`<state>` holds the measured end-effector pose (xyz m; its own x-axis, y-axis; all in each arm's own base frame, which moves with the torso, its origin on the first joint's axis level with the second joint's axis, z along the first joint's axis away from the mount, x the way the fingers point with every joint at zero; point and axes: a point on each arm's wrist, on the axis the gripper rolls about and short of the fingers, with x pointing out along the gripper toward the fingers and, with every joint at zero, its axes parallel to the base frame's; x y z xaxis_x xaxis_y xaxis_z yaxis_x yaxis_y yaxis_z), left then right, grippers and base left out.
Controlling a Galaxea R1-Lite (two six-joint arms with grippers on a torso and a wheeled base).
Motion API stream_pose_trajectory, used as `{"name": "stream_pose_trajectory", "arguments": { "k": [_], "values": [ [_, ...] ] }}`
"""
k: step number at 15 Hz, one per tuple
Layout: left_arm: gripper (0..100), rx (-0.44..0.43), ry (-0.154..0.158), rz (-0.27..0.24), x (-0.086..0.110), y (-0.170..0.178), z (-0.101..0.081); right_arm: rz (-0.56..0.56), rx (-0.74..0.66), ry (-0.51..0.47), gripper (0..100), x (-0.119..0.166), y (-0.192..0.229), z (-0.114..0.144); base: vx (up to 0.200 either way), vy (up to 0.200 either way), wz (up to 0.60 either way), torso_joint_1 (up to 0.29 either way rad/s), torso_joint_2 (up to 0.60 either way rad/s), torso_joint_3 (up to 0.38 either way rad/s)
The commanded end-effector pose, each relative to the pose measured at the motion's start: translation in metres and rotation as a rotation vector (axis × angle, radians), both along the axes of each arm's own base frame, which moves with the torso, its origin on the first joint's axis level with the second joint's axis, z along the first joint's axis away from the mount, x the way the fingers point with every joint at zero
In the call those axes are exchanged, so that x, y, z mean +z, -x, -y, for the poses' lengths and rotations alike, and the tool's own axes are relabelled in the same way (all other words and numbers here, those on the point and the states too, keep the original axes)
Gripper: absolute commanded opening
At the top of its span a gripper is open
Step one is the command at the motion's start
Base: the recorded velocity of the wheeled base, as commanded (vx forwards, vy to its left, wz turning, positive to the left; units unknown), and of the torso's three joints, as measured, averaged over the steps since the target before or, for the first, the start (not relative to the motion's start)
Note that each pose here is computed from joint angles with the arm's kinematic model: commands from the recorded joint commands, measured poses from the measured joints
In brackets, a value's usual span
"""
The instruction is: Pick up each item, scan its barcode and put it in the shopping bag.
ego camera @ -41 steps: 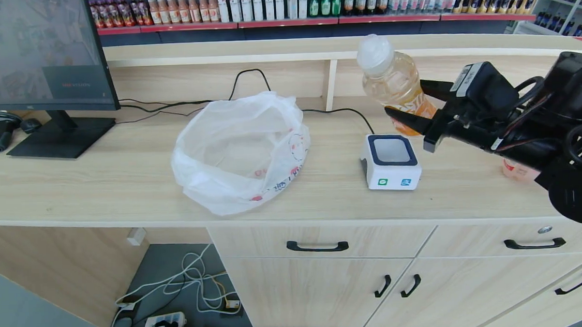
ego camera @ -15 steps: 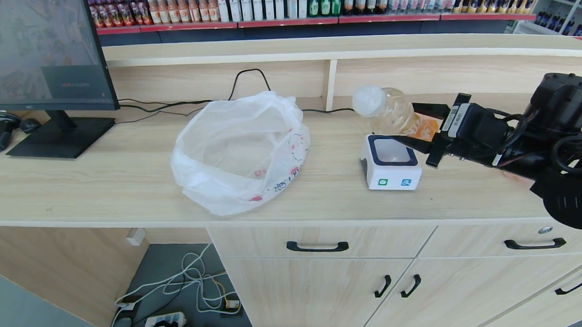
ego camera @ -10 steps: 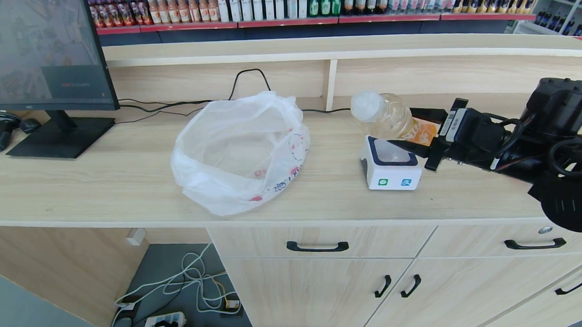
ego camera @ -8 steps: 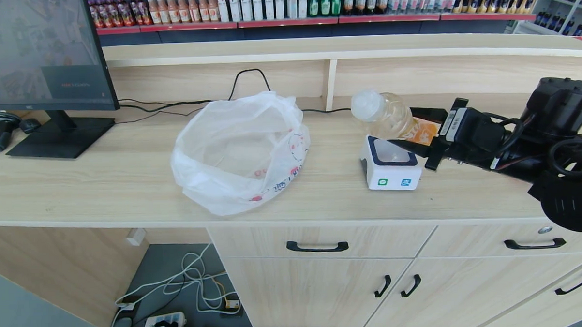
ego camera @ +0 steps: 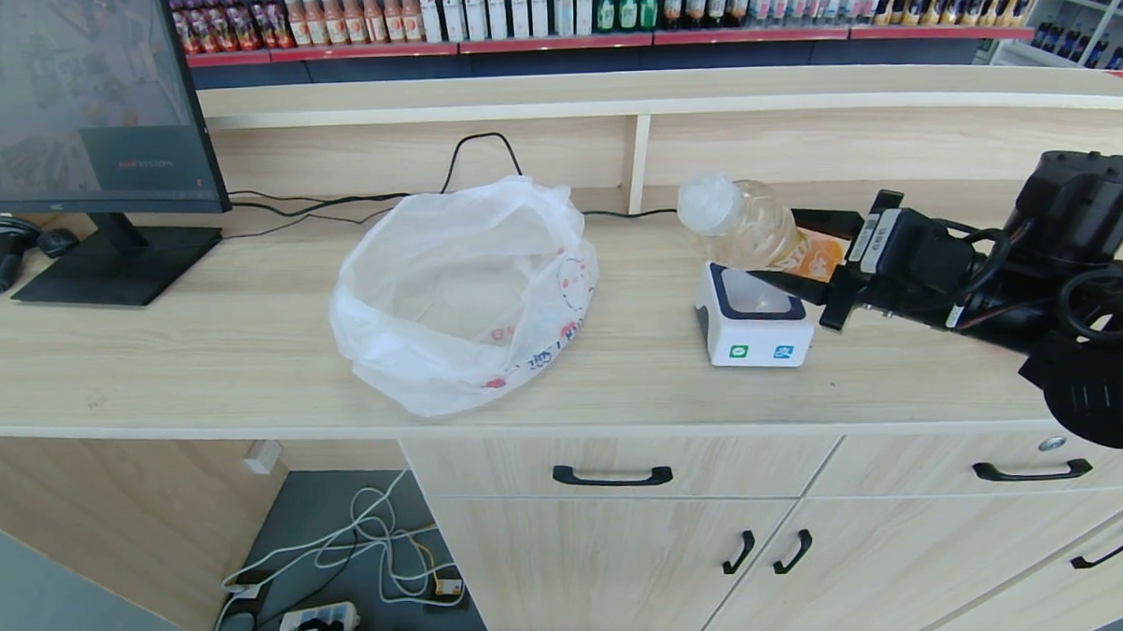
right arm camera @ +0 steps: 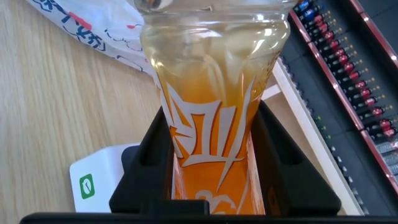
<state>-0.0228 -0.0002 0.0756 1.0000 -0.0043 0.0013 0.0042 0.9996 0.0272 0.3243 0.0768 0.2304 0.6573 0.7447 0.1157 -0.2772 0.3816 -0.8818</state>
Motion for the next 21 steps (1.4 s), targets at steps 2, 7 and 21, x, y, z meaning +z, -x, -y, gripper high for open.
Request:
{"name": "stream_pose_trajectory", "arguments": {
  "k": [2, 7, 21],
  "values": [
    [0, 0.000, 0.001, -0.001, 0.000, 0.000, 0.000, -0.005, 0.001, -0.016, 0, 0.003, 0.002, 0.000, 0.000, 0.000, 0.00, 0.000, 0.00, 0.000],
    [0, 0.001, 0.007, -0.001, 0.000, 0.000, 0.000, -0.049, 0.009, -0.115, 0, 0.015, 0.009, 0.001, 0.000, 0.000, 0.00, 0.000, 0.00, 0.000],
    [0, 0.003, 0.026, -0.001, 0.000, 0.000, 0.000, -0.285, -0.086, -0.956, 0, 0.009, 0.080, -0.012, 0.000, 0.000, 0.00, 0.000, 0.00, 0.000]
  ]
}}
